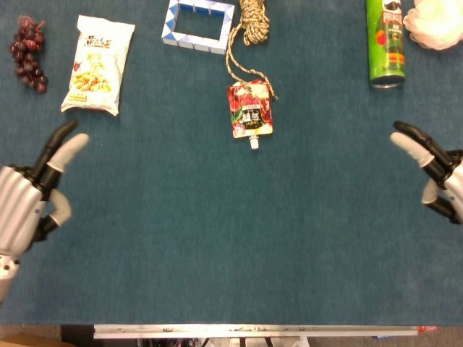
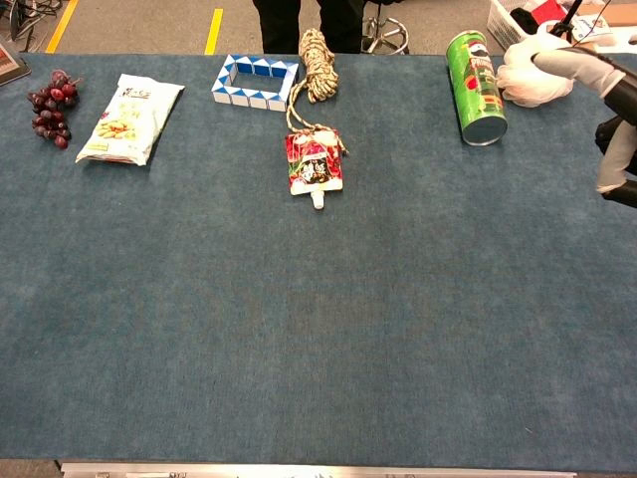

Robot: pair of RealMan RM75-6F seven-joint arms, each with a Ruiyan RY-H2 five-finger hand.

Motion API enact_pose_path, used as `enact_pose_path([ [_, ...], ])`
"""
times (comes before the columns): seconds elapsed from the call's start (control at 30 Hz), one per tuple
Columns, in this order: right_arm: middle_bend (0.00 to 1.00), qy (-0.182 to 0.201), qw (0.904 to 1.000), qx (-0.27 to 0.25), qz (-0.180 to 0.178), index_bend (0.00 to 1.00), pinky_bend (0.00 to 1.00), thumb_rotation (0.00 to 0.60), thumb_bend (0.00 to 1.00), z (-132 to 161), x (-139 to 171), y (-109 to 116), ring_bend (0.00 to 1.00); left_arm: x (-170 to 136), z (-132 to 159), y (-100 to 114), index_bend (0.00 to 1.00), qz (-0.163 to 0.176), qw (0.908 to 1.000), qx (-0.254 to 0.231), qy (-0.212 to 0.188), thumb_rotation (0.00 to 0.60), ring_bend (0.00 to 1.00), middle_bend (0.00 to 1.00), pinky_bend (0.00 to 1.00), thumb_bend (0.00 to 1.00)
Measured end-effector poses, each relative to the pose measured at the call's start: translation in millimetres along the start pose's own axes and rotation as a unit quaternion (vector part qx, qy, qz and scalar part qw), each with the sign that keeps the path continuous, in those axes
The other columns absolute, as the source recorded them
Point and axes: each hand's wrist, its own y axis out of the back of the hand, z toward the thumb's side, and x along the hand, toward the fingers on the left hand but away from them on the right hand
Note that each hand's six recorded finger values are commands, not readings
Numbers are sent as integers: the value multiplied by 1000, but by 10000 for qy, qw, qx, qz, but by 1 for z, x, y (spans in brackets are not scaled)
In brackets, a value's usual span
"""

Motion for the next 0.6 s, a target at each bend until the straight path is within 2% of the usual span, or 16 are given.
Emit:
enact_pose_path([
  [0.13,104,129,9983,-559,64,86,955,600,1000,7,-6,-6,905,7,15,-6,84,-123,9969,-757,-166,600,918,0,972,1000],
  [0.33,105,239,9878,-1511,301,125,955,600,1000,17,-12,-17,905,13,30,-12,118,-429,9817,-1833,-298,600,919,0,975,1000],
  [0.43,106,298,9778,-2020,460,142,955,600,1000,24,-14,-23,905,14,36,-14,130,-613,9690,-2369,-353,600,920,0,976,1000],
  [0.6,114,476,9532,-2876,802,154,956,600,1000,39,-19,-31,905,17,49,-15,151,-938,9396,-3252,-510,600,920,0,977,1000],
])
